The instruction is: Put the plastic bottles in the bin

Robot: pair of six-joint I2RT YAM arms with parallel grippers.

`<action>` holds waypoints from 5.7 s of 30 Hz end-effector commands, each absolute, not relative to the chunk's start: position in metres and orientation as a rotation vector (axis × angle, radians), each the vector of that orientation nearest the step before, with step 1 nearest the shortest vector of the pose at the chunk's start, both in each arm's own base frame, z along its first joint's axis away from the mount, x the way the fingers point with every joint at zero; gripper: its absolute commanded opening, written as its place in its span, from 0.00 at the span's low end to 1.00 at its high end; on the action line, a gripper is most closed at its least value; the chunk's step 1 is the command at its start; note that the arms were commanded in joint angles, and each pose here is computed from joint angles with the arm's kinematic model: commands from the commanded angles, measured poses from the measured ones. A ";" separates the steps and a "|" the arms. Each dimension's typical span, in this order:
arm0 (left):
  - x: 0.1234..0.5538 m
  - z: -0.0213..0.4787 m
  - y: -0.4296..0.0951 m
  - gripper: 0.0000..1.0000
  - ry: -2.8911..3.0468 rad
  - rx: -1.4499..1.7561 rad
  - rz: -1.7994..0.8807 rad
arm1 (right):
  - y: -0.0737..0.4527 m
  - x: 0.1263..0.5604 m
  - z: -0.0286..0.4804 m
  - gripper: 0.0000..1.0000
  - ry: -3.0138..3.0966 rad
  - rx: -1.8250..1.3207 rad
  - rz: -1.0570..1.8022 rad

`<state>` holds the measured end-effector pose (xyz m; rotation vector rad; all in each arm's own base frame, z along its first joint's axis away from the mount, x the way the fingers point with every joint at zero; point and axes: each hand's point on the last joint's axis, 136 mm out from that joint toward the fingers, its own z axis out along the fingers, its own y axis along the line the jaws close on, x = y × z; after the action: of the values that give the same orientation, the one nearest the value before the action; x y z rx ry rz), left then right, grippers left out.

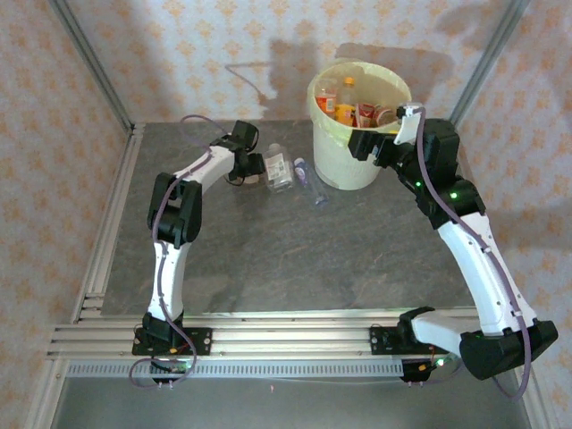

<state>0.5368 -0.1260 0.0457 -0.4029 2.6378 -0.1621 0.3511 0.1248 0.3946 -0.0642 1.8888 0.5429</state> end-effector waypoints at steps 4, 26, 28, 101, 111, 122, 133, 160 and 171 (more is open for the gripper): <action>0.514 -0.001 -0.114 0.72 2.800 -0.366 -0.038 | 0.124 0.354 0.390 0.99 1.898 -0.031 0.547; 0.487 0.127 -0.141 0.40 2.423 -0.248 -0.430 | 0.144 0.352 0.383 0.99 1.866 -0.065 0.704; 0.479 0.156 -0.149 0.37 2.321 -0.221 -0.499 | 0.150 0.350 0.386 0.99 1.851 -0.075 0.747; 0.370 0.340 -0.285 1.00 1.885 0.341 -1.167 | 0.265 0.388 0.401 0.36 1.985 -0.133 1.168; 0.370 0.365 -0.233 1.00 1.795 0.102 -1.002 | 0.215 0.415 0.428 0.36 1.943 -0.073 0.844; 0.355 0.362 -0.178 1.00 1.815 -0.042 -0.731 | 0.143 0.452 0.474 0.36 1.795 0.055 0.592; 0.354 0.347 -0.159 1.00 1.852 -0.095 -0.613 | 0.069 0.483 0.461 0.38 1.827 0.154 0.272; 0.369 0.321 -0.160 1.00 1.951 -0.153 -0.572 | 0.062 0.515 0.405 0.96 2.081 0.128 0.174; 0.379 0.306 -0.164 1.00 2.006 -0.183 -0.559 | 0.065 0.490 0.416 1.00 2.012 0.110 0.224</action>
<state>0.3759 -0.1690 0.2965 -0.1443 2.0192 -0.5669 0.4972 0.0627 0.3893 0.1247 2.1025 0.1908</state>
